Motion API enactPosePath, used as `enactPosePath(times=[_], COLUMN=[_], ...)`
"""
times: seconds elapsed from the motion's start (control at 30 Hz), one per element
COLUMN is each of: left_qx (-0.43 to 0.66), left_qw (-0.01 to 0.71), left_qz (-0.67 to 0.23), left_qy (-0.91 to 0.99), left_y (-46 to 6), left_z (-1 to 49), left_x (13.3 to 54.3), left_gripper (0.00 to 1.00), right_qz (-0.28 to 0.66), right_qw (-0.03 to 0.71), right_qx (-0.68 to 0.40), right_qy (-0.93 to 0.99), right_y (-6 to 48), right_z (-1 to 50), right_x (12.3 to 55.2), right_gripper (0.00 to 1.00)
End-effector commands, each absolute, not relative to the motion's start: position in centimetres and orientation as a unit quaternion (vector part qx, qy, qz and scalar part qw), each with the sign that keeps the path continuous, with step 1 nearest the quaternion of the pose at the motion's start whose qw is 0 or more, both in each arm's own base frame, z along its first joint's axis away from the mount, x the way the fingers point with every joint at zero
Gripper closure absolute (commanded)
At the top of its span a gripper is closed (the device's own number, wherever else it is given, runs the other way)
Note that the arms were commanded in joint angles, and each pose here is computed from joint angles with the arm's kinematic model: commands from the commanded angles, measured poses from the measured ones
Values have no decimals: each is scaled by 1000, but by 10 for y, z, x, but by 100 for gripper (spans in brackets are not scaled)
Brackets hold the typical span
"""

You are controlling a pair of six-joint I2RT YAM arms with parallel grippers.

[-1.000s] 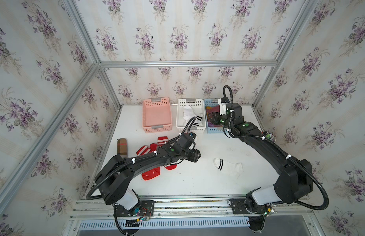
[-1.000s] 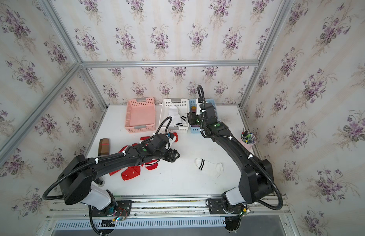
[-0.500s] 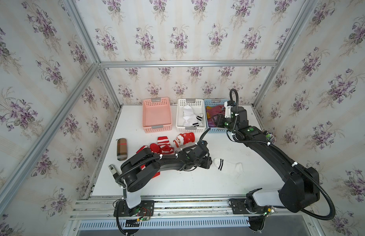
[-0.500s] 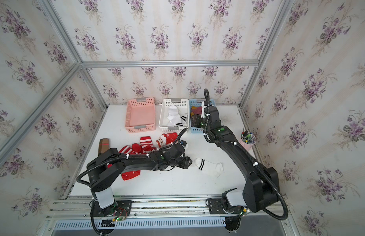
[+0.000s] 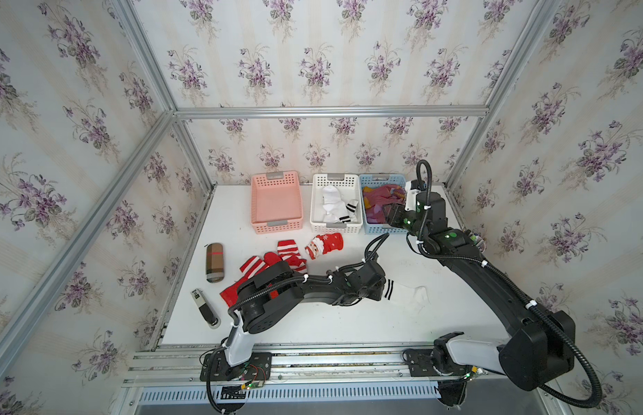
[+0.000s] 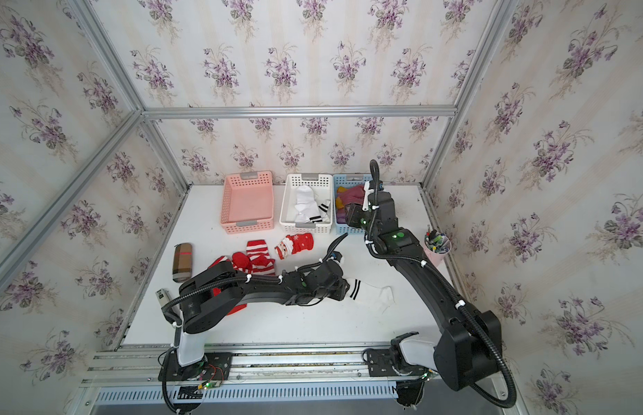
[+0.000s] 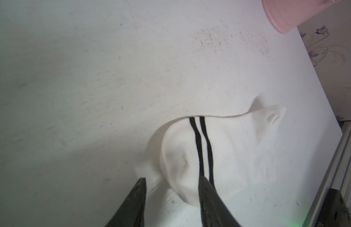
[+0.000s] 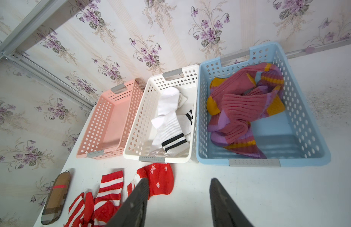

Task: Sort the socks into the basket by color
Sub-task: Pick up the sock at the center of the board.

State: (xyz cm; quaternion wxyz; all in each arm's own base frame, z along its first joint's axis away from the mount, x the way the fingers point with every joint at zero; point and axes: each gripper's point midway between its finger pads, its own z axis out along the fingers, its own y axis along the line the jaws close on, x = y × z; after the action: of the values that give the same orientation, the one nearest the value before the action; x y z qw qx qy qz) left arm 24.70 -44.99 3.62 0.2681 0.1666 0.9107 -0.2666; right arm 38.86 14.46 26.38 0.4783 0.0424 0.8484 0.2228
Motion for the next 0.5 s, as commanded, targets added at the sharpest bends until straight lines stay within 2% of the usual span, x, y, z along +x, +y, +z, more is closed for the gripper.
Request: enactPosePath(times=[0.0,0.07,0.2,0.47], left_qx=[160,161,160,168], left_qw=[279,278,277,278], left_qz=[-254,-251,-248,-236], left_qy=[912,913,914,916], left_y=[-451,-452,-453,-453], left_z=[35,32,28,31], left_x=[252,252,253,254], left_gripper=[61,62,73,86], right_qz=[226,225,223,219], right_qw=[490,491,494,492], right_qx=[52,54,58,62], right_qy=[840,840,838,840], right_y=[140,137,132,127], right_z=[271,271,272,268], right_x=[388,387,385,382], right_gripper=[48,48,48,48])
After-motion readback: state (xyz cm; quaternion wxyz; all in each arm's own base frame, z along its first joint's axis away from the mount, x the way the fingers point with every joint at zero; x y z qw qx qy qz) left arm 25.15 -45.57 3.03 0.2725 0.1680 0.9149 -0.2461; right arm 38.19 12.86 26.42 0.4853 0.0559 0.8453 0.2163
